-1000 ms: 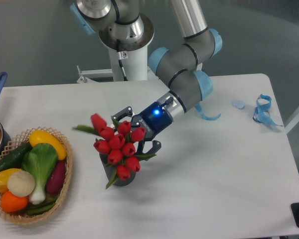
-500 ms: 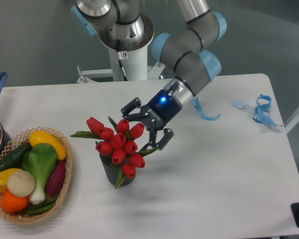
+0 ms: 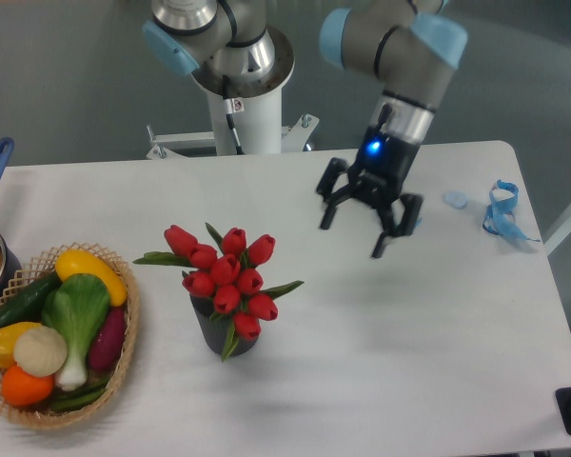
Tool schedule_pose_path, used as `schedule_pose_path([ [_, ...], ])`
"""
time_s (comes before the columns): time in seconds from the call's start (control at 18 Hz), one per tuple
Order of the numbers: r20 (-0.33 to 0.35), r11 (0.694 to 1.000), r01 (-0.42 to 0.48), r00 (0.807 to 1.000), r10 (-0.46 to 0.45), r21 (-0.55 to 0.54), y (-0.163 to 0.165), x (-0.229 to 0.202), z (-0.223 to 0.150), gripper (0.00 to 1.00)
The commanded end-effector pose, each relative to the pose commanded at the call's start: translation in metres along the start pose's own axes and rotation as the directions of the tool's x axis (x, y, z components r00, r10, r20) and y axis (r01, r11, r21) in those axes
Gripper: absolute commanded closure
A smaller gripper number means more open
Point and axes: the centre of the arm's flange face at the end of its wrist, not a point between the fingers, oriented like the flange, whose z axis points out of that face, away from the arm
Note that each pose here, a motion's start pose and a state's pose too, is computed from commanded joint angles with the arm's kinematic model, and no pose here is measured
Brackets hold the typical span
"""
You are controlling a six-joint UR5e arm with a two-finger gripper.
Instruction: Insert the flowers into the vase
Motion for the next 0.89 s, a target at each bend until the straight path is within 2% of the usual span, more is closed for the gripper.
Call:
schedule_pose_path([
  [0.17, 0.002, 0.99, -0.008, 1.0, 0.008, -0.143, -0.003, -0.019, -0.03, 0.0],
  [0.33, -0.122, 0.968, -0.116, 0.988, 0.09, -0.224, -0.002, -0.033, -0.054, 0.0],
  [0.5, -0.187, 0.959, -0.153, 0.976, 0.11, -0.239, 0.017, -0.043, -0.079, 0.0],
  [0.61, -0.234, 0.953, -0.206, 0.96, 0.153, -0.223, 0.028, -0.042, -0.089, 0.0],
  [0.78, -0.276, 0.936, -0.283, 0.935, 0.221, -0.21, 0.074, -0.037, -0.116, 0.0],
  [0.89, -0.287, 0.93, -0.307, 0.927, 0.244, -0.202, 0.081, -0.039, -0.123, 0.0],
])
